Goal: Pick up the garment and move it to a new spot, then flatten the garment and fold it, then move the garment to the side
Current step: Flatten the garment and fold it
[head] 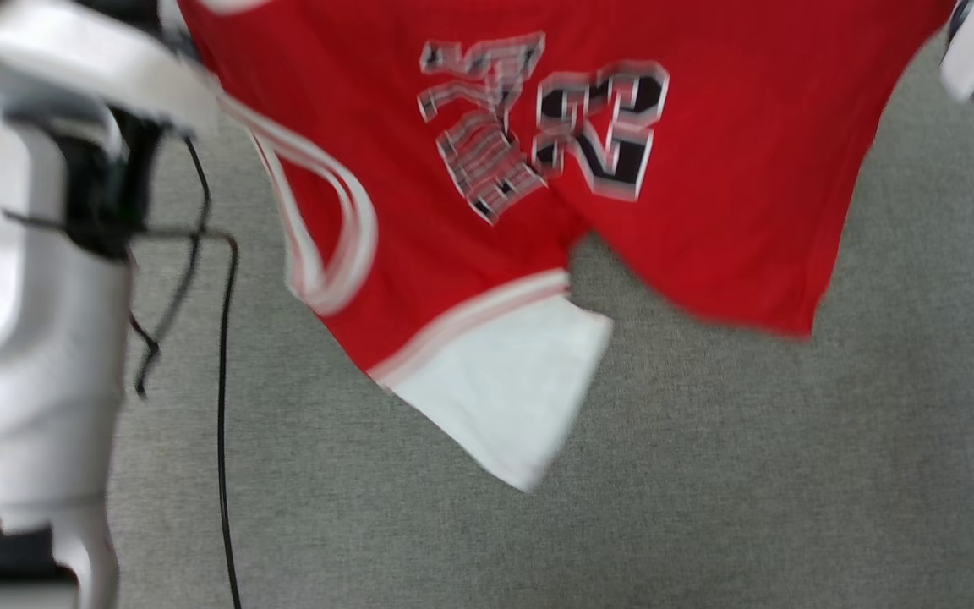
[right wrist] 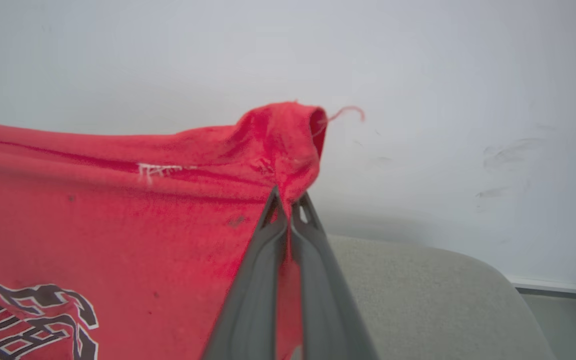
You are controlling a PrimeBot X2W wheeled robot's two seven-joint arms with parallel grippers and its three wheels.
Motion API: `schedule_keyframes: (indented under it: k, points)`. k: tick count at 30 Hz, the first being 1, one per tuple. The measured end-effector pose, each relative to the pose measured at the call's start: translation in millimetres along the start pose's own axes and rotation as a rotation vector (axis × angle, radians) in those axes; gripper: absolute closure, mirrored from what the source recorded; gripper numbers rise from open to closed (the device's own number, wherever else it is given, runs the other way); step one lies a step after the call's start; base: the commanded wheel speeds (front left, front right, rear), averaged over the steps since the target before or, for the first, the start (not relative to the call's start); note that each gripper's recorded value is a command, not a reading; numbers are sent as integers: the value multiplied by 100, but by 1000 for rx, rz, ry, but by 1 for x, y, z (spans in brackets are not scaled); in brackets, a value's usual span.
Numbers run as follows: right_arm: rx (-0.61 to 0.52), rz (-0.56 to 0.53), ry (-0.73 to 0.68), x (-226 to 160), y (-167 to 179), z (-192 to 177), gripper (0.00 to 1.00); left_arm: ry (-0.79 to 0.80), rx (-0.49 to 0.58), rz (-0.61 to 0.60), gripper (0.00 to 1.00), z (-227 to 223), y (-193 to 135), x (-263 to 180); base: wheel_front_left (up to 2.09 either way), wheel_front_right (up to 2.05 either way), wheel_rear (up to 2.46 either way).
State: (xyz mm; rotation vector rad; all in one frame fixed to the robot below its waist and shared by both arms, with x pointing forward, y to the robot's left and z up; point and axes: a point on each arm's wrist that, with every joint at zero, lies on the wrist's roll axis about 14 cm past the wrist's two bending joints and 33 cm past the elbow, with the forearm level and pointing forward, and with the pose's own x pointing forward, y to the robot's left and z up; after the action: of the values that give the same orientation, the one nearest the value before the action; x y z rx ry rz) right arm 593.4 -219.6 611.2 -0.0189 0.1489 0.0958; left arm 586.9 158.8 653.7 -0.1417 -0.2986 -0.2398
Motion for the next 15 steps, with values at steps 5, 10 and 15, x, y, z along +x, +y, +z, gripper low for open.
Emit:
schedule_keyframes:
  k: [5,10,15]
  points:
    - [-25,-44,-154,22,-12,52,100,-103,47,-9,100,36,6,50,0,0,0]
    - [-44,-76,-232,40,-22,77,100,-174,58,5,100,54,18,85,0,0,0]
    - [-49,-85,-270,59,-27,82,100,-165,57,11,100,40,27,107,0,0,0]
